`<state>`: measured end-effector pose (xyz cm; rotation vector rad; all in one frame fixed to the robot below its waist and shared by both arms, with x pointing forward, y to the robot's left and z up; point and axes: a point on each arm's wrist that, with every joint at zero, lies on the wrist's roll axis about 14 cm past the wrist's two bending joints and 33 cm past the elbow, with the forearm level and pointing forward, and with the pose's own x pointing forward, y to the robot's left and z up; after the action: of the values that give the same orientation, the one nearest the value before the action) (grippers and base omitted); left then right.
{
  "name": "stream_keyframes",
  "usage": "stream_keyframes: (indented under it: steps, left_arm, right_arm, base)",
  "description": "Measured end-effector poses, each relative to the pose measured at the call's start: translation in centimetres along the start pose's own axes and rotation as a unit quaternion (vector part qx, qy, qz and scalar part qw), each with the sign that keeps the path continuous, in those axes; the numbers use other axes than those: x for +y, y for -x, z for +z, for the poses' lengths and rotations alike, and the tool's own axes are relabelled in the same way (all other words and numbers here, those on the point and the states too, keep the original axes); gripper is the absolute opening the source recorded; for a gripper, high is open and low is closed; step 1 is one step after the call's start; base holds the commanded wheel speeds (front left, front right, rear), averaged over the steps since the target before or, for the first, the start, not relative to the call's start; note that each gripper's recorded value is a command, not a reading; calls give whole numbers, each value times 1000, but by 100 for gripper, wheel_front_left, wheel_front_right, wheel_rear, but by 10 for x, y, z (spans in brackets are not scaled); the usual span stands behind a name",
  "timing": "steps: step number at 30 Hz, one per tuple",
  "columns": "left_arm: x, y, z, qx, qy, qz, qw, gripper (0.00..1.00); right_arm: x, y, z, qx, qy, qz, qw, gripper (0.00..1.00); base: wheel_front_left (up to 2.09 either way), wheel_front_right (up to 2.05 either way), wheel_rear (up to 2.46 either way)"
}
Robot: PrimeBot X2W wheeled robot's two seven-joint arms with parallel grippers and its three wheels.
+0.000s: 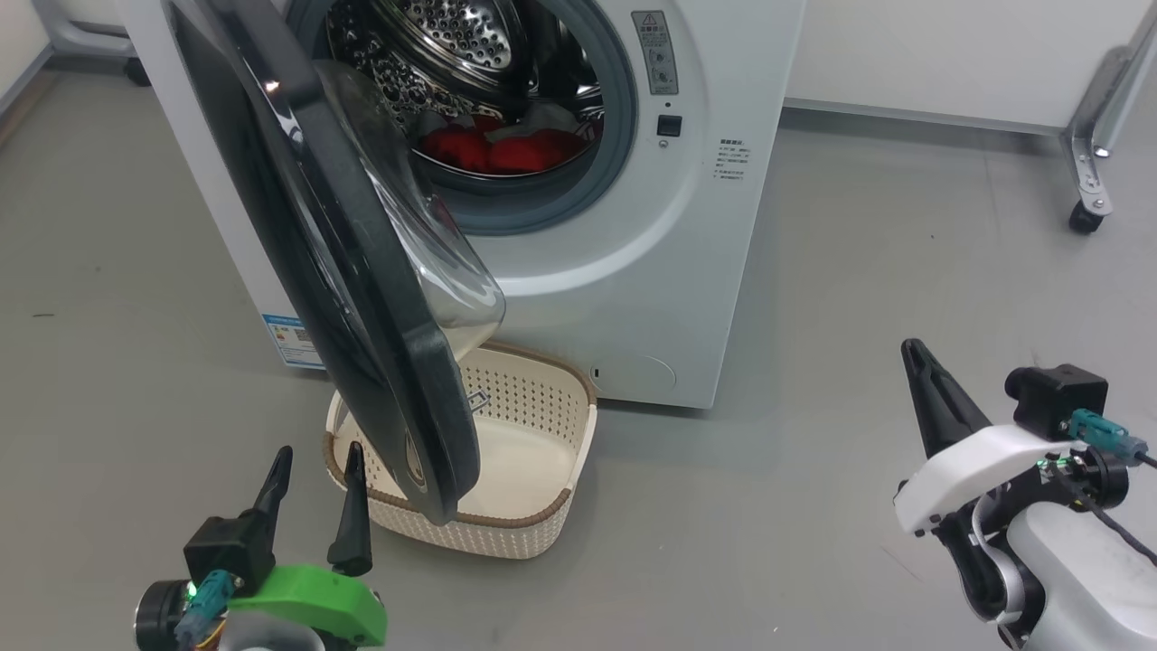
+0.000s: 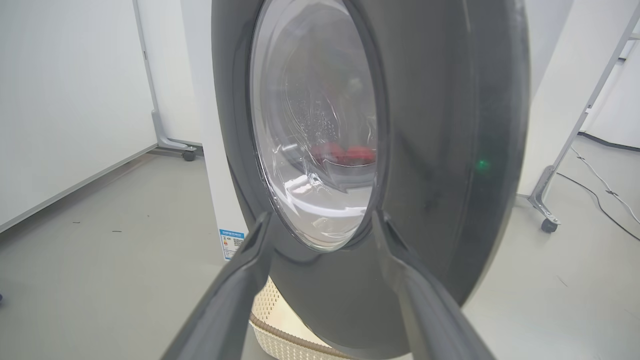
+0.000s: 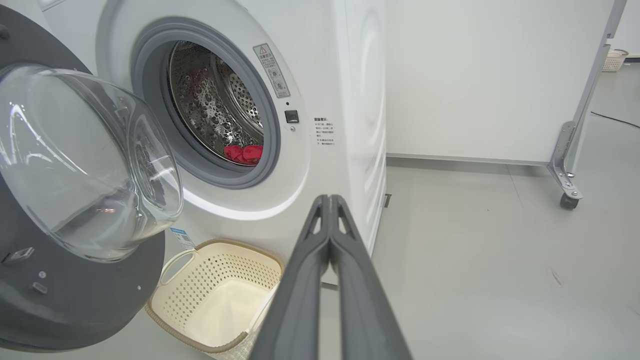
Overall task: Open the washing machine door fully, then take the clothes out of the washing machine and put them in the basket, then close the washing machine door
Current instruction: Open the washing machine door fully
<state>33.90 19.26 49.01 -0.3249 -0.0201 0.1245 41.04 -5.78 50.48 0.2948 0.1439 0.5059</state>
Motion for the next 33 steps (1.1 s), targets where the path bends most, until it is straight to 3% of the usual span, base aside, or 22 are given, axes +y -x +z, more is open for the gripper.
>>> stream_keyframes:
  steps: [11,13,14,22,33]
  left_arm:
    - [-14,0,-4,5,-5,-26,1000,100]
    - [-15,-2,-3,3,-6,-28,1000,100]
    - [-16,-2,-3,2,-6,-30,1000,100]
    - [-23,-6,-5,5,-12,-44,999,100]
    - [-21,-6,-5,4,-10,-42,999,100]
  right_arm:
    - [-28,44,-20,7,-7,-70,997,0]
    - [-30,50,-23,8,-4,-78,997,82]
    - [-30,52,-23,6,1,-79,997,100]
    - [-36,58,1,-43,0,-97,994,100]
    - [-36,71,0,-55,6,-110,992,100]
  base:
    - [0,0,0]
    - [0,0,0]
    - [0,0,0]
    - [0,0,0]
    - [0,0,0]
